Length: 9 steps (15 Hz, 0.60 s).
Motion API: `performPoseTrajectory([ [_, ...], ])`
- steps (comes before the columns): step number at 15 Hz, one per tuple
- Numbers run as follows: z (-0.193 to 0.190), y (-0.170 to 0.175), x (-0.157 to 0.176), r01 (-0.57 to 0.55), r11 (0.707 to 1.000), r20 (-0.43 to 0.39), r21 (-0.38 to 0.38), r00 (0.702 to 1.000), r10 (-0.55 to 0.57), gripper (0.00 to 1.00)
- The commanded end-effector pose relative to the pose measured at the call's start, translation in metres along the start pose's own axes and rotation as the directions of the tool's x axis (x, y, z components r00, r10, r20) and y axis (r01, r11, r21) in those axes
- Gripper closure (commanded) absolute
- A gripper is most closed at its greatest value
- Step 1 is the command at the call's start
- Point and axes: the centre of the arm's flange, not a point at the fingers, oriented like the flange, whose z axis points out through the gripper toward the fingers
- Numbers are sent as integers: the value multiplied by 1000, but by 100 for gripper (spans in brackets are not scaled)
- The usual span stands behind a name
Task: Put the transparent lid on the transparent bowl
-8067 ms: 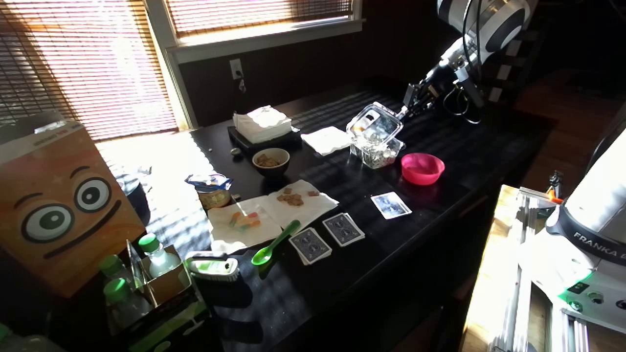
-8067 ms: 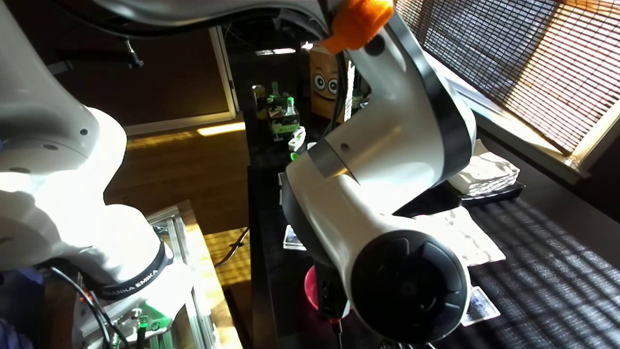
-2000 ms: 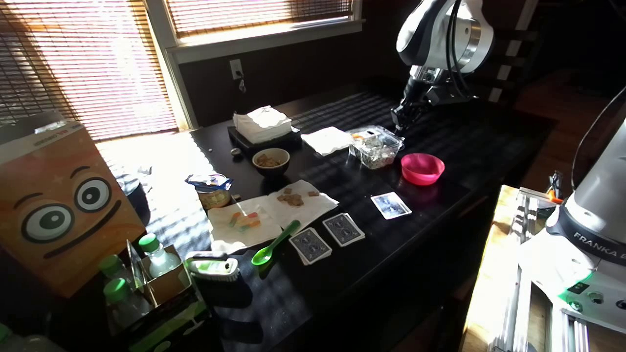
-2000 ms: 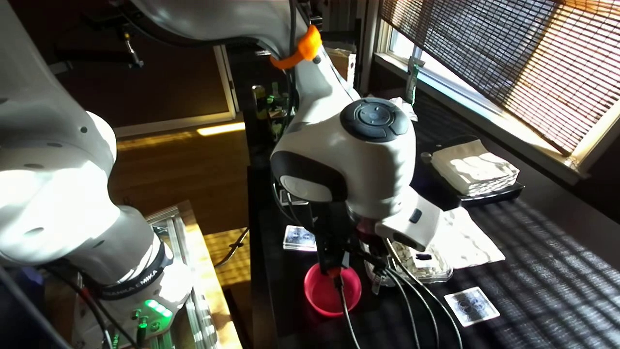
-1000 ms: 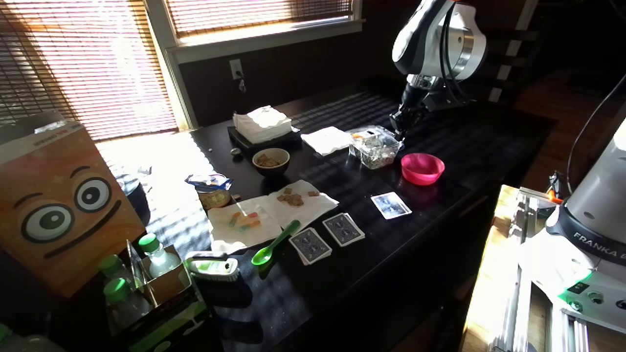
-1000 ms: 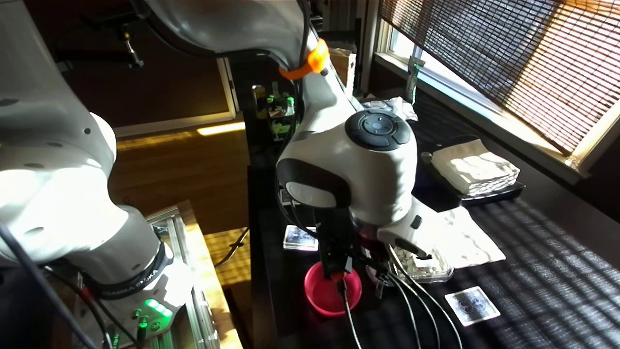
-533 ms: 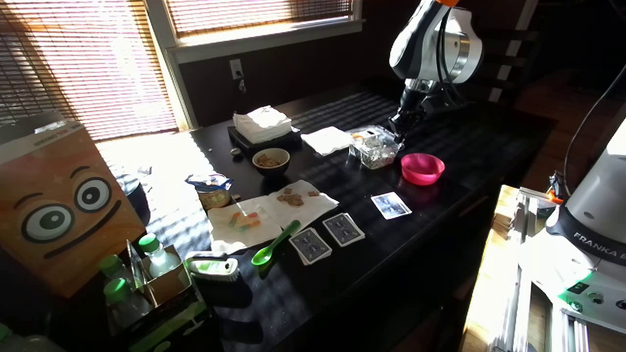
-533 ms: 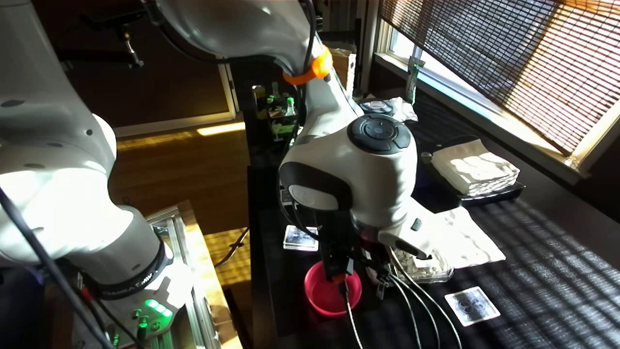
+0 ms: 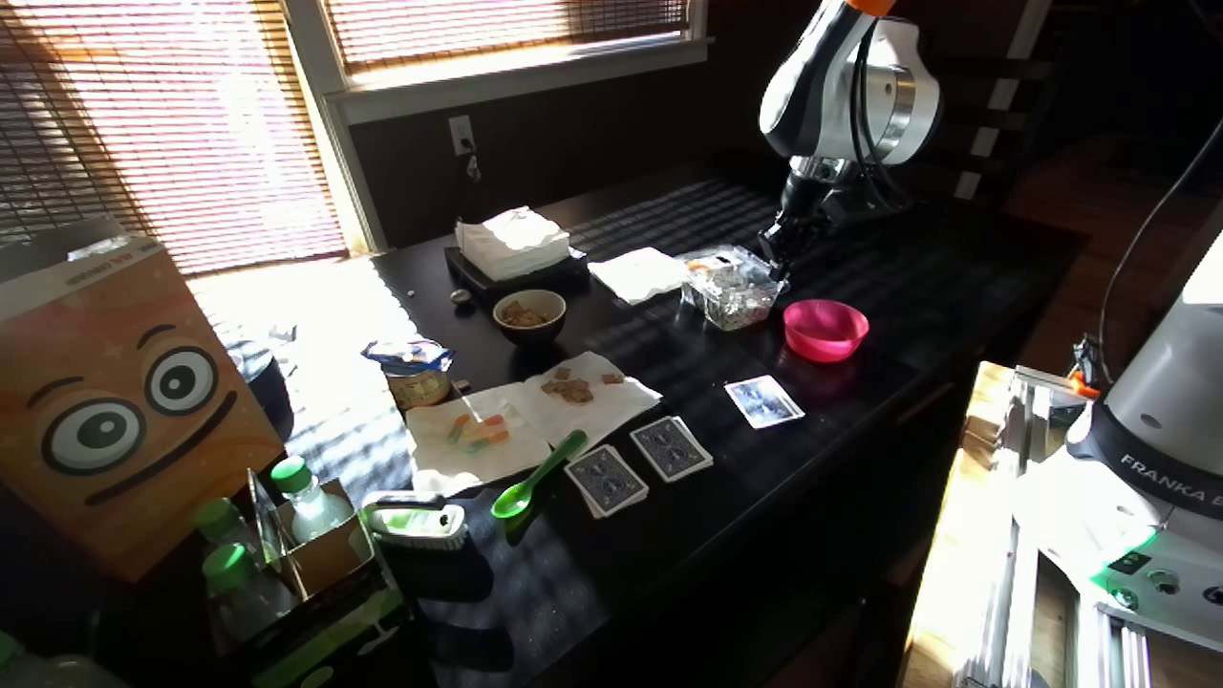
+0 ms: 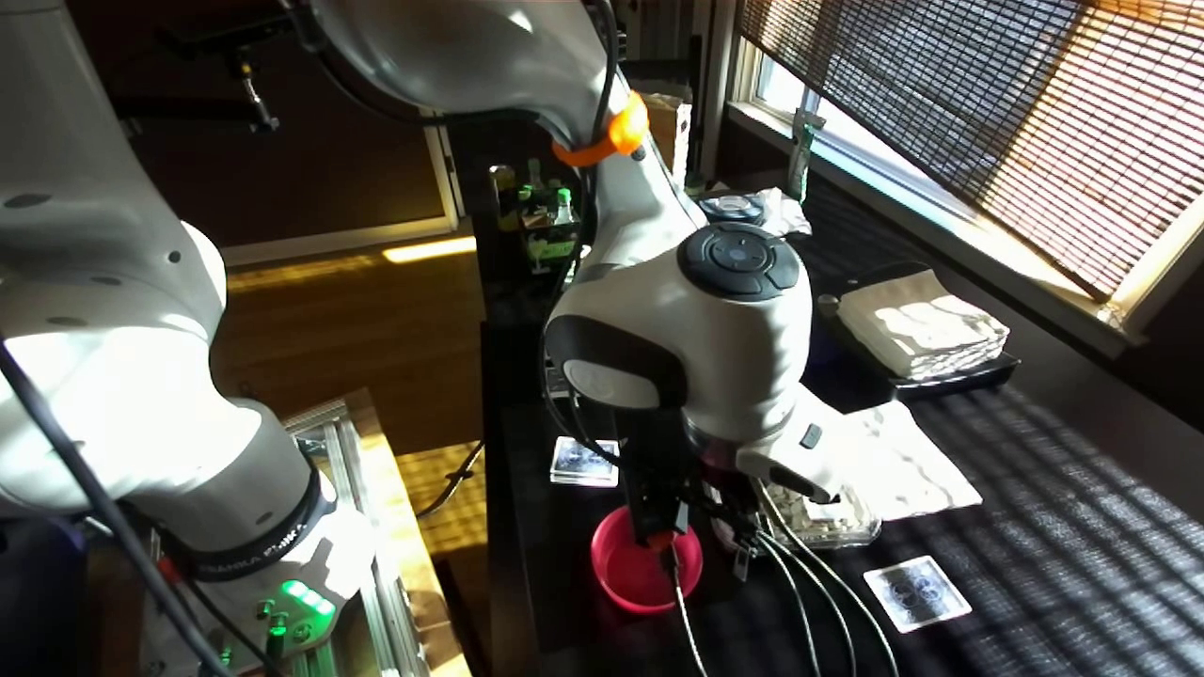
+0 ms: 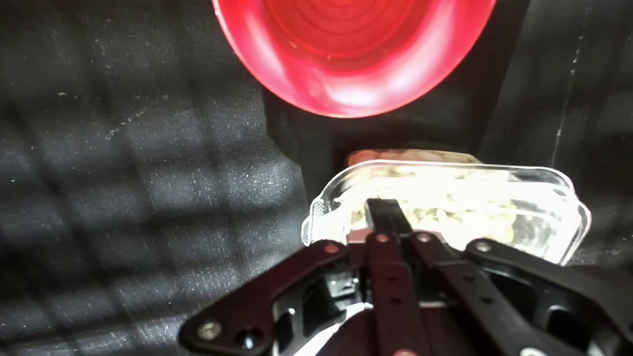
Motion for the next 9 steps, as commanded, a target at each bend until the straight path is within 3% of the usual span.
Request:
performPoseTrajectory([
  [1,-6,-6,4,-16,1000,-21,2,1000,16,100],
  [6,-25,-14,3,-13,999,-31,33,999,15,100],
  [9,-26,-25,3,10,996,4,83,1000,-11,100],
])
